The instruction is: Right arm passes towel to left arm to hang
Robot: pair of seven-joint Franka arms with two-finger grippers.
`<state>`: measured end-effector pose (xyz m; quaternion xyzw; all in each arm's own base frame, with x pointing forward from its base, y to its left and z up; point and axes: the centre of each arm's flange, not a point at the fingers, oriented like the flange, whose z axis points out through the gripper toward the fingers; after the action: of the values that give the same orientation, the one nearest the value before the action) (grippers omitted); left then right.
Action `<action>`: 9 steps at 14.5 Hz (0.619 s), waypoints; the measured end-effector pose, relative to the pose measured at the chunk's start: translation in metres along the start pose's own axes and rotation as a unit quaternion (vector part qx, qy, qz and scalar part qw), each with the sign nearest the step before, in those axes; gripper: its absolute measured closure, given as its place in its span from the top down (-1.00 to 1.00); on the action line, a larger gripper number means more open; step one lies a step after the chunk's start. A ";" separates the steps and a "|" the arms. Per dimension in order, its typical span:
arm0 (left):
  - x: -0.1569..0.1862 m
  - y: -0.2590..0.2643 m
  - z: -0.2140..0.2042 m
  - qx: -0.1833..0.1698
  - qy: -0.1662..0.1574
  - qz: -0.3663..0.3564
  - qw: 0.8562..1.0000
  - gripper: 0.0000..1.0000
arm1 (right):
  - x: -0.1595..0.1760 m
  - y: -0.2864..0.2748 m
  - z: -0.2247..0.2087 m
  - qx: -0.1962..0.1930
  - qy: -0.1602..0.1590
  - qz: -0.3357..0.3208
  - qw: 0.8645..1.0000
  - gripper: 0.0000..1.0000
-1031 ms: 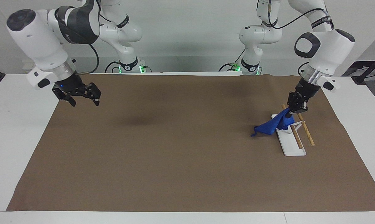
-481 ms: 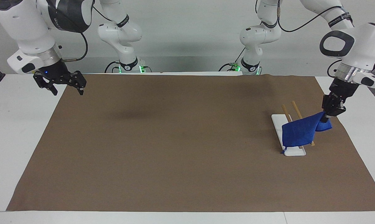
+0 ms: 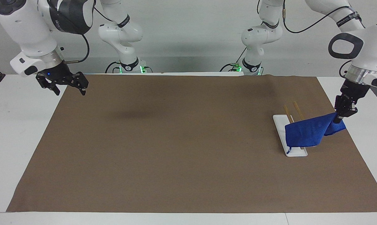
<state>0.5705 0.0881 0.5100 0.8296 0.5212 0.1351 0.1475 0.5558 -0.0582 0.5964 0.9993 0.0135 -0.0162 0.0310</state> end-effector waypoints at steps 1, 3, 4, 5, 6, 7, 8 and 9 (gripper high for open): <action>-0.004 -0.008 0.007 0.011 -0.003 0.002 1.000 -0.96 | 0.000 0.000 0.000 0.000 0.000 0.001 1.000 0.99; -0.015 -0.024 0.018 0.031 -0.016 0.003 0.999 -0.96 | 0.000 0.000 0.000 0.000 0.000 0.002 1.000 0.99; -0.020 -0.032 0.020 0.041 -0.022 0.005 0.999 -0.95 | 0.000 0.000 0.000 0.000 0.000 0.002 1.000 0.99; -0.024 -0.038 0.021 0.049 -0.022 0.009 0.999 -0.95 | 0.000 0.000 0.000 0.000 0.000 0.002 1.000 0.99; -0.026 -0.042 0.021 0.054 -0.019 0.015 0.998 -0.95 | 0.000 0.000 0.000 0.000 0.000 0.002 1.000 1.00; -0.027 -0.044 0.019 0.057 -0.017 0.018 0.998 -0.95 | 0.000 0.000 0.000 0.000 0.000 0.002 1.000 0.99; -0.026 -0.048 0.018 0.059 -0.017 0.023 0.998 -0.95 | 0.000 0.000 0.000 0.000 0.000 0.002 1.000 0.98; -0.022 -0.053 0.018 0.062 -0.017 0.028 0.998 -0.90 | 0.000 0.000 0.000 0.000 0.000 0.002 1.000 0.99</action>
<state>0.5245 0.0881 0.4711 0.8535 0.5027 0.0926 0.1013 0.5558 -0.0582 0.5964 0.9993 0.0116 -0.0161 0.0310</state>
